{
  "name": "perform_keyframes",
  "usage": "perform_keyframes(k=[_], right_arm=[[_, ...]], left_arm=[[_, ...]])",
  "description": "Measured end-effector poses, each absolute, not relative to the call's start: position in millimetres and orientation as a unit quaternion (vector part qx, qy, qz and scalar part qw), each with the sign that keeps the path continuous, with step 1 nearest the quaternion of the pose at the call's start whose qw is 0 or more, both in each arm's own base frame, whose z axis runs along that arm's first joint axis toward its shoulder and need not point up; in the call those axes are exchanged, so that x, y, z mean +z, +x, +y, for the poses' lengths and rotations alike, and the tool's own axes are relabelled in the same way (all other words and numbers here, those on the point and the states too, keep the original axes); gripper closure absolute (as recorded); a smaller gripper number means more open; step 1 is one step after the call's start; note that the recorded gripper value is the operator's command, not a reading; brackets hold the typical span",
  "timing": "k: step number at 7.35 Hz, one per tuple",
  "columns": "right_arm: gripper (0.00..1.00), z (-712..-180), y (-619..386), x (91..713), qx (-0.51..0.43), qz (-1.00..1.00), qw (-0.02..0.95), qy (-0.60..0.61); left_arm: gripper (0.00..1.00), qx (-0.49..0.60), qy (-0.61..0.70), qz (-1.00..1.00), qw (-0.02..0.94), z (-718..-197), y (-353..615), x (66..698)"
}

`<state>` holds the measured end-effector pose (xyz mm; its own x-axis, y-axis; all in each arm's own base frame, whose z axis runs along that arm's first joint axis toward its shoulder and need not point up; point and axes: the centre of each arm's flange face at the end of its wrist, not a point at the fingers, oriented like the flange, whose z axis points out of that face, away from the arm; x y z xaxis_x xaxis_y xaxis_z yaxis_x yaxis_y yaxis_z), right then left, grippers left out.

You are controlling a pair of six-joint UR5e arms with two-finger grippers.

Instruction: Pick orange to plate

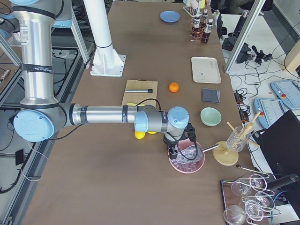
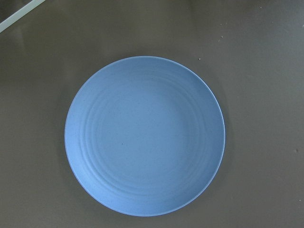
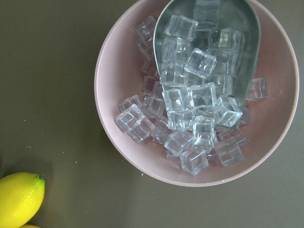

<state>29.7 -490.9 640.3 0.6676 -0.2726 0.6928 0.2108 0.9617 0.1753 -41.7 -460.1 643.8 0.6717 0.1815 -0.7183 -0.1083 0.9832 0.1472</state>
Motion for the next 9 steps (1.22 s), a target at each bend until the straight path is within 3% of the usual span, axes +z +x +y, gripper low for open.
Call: perform_keyframes(k=[9], right_arm=[[0.00, -489.1, 28.3, 641.6, -0.136, -0.388, 0.911, 0.040]], left_arm=[[0.02, 0.077, 0.048, 0.397, 0.913, -456.5, -43.2, 646.3]])
